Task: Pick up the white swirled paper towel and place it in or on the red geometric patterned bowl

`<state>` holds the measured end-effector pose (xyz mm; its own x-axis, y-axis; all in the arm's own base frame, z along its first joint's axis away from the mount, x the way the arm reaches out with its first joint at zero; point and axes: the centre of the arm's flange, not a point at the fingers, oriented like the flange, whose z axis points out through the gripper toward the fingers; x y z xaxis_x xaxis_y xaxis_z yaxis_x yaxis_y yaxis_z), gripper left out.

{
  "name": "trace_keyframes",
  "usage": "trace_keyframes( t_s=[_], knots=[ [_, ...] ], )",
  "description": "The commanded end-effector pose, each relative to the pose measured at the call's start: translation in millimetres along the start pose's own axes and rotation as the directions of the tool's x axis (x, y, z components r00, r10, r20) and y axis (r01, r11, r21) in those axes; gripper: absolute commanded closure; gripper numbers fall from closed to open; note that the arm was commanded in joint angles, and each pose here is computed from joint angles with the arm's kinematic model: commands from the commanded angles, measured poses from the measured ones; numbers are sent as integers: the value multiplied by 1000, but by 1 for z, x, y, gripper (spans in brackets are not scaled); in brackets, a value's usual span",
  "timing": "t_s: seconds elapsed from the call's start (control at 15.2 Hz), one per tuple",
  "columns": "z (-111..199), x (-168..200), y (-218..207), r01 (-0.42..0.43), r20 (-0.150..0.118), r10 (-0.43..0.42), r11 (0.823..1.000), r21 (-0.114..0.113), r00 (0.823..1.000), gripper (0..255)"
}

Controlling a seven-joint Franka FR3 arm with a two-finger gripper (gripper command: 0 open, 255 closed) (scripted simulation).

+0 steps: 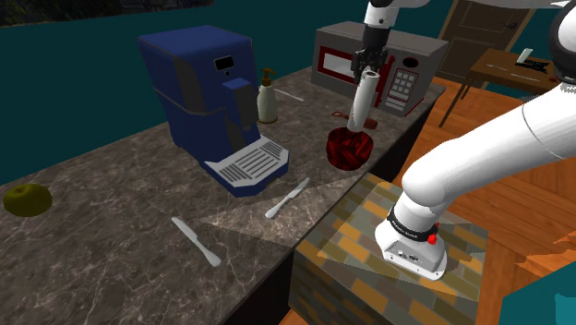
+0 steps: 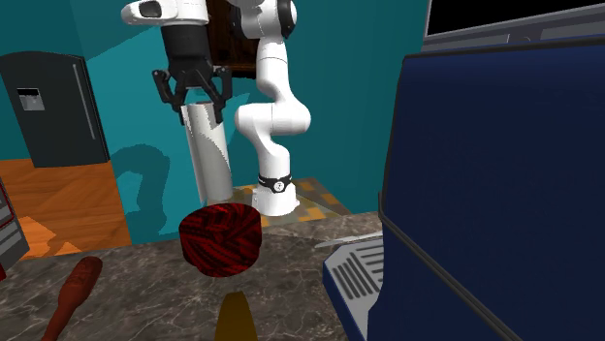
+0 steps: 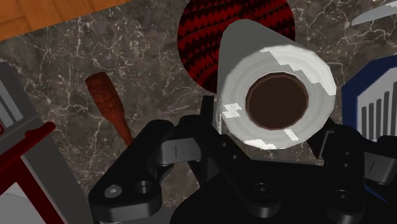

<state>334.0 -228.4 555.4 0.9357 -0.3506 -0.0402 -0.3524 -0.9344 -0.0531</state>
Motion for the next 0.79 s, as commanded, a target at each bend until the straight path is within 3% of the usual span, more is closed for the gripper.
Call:
trace_keyframes(
  t_s=[0.0,0.46,0.73],
  knots=[
    [12,0,0,0,0,0,1000,0,1000,255],
    [50,2,2,0,0,0,1000,0,1000,255],
    [50,2,2,0,0,0,1000,0,1000,255]
  ],
)
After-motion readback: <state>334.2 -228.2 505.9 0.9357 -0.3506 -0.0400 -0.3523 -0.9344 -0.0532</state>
